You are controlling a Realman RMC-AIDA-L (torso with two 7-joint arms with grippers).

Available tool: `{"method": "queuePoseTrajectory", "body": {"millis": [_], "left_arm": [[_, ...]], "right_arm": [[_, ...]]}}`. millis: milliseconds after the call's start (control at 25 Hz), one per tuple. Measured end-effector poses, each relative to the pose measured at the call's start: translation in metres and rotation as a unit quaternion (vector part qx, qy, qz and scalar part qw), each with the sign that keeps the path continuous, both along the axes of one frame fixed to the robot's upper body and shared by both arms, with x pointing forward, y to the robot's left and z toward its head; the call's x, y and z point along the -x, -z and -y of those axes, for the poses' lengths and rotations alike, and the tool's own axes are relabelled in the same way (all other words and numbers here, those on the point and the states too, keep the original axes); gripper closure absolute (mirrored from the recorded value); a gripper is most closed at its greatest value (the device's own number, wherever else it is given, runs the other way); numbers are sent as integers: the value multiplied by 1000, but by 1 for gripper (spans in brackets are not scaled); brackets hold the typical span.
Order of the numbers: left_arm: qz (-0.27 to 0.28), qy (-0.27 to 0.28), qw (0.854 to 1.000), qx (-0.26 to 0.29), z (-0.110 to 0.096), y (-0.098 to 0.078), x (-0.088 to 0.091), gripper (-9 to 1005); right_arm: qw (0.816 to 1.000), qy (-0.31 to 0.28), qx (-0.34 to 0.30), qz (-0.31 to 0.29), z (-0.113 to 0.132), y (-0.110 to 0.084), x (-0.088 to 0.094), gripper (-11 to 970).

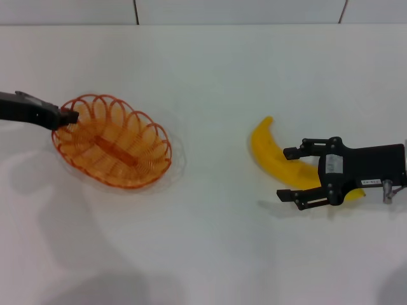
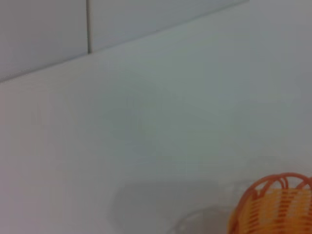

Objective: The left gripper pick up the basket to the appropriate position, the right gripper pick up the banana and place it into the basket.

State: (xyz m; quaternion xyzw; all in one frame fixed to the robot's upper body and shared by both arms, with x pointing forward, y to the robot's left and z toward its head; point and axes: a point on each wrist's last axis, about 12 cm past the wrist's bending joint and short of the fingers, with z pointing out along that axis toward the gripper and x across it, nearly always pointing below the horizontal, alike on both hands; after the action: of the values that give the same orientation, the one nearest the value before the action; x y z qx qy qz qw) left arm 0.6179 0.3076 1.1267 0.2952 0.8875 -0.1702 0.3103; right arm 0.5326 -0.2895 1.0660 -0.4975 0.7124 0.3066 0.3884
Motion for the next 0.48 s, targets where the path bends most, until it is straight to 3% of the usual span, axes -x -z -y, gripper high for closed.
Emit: {"method": "queuePoseTrajectory", "body": {"millis": [480], "left_arm": [[38, 3, 999, 26, 8, -4, -7, 914]], "right_arm": [[1000, -5, -4, 5, -3, -3, -4, 70]]}}
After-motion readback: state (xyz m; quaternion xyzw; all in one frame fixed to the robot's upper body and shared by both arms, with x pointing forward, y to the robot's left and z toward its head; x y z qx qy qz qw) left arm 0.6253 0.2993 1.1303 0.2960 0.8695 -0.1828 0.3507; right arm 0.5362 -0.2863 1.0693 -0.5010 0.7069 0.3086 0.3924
